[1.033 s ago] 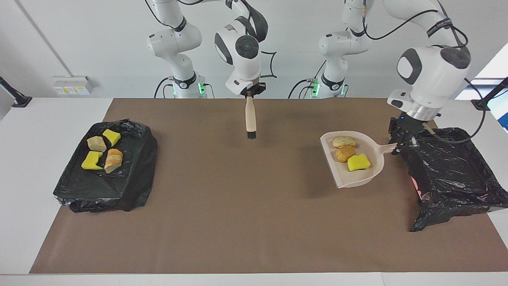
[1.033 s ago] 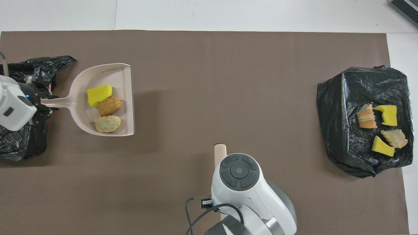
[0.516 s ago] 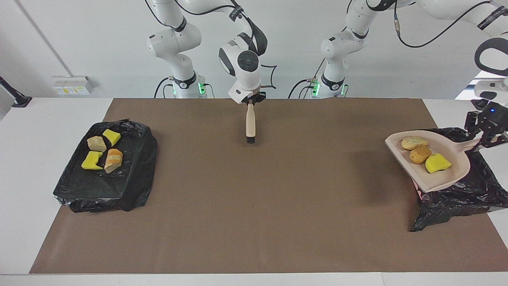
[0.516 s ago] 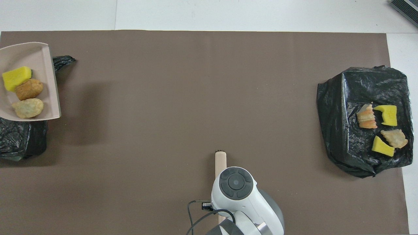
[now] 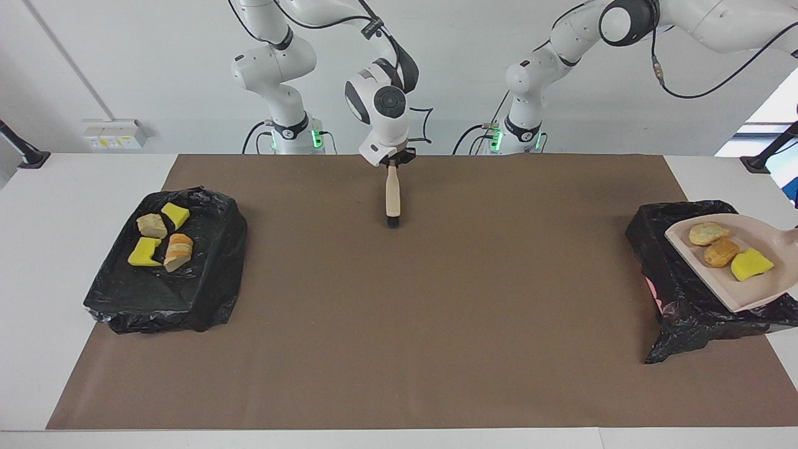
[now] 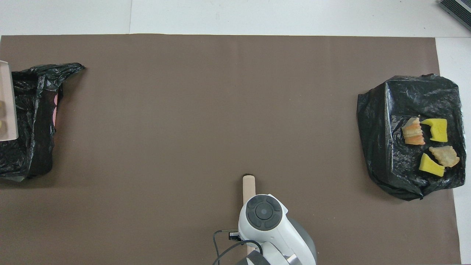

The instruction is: Sweep and dump trash in bin

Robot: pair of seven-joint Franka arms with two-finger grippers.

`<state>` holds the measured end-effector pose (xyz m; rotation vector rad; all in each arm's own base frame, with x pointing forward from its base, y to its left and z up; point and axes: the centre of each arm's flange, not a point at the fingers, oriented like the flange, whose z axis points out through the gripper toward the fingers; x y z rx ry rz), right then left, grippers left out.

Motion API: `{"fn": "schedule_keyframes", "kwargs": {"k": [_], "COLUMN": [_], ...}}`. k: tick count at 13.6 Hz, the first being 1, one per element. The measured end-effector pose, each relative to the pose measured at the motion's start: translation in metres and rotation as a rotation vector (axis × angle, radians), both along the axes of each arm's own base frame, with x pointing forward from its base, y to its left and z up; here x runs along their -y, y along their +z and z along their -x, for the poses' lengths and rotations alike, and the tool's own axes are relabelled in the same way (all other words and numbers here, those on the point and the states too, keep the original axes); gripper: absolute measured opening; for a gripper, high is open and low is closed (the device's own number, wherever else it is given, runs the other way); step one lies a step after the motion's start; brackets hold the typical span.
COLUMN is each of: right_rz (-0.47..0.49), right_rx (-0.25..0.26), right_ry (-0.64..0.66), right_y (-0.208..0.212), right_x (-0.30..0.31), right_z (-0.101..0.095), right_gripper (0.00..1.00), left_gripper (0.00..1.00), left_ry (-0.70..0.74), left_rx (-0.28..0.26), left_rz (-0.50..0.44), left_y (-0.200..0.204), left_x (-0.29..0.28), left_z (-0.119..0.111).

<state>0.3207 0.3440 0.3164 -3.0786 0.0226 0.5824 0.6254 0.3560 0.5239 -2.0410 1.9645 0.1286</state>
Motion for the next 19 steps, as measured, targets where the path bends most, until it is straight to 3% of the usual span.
{"fn": "schedule_keyframes", "kwargs": {"k": [2,6,8,13,16,19], "right_rz": [-0.005,-0.029,-0.051,-0.015,0.050,0.072], "right_rx": [0.007,0.037,0.090,0.261,0.357,0.414], "right_ry": [-0.002,-0.012,-0.023,-0.077,-0.074,-0.120], "right_y": [0.000,0.005,0.024,0.072,0.097,0.121], "right_x": [-0.001,-0.005,-0.005,0.048,0.087,0.129], "right_z": [-0.001,-0.010,-0.034,-0.118,-0.157,-0.190], "right_gripper": [0.32,0.77,0.99,1.00,1.00,1.00], "left_gripper": [0.33,0.33,0.33,0.33,0.33,0.33], "left_ry": [-0.028,-0.052,-0.022,0.001,0.016,0.055], "left_rx": [-0.037,-0.107,-0.112,-0.126,-0.137,-0.153], "left_rz": [-0.126,-0.307,-0.390,-0.568,-0.643,-0.734], "left_y": [0.008,0.015,0.023,0.053,0.049,0.044], "left_x": [-0.005,-0.009,-0.006,0.022,0.043,0.070], "left_z": [0.000,-0.001,-0.002,-0.004,-0.008,-0.010]}}
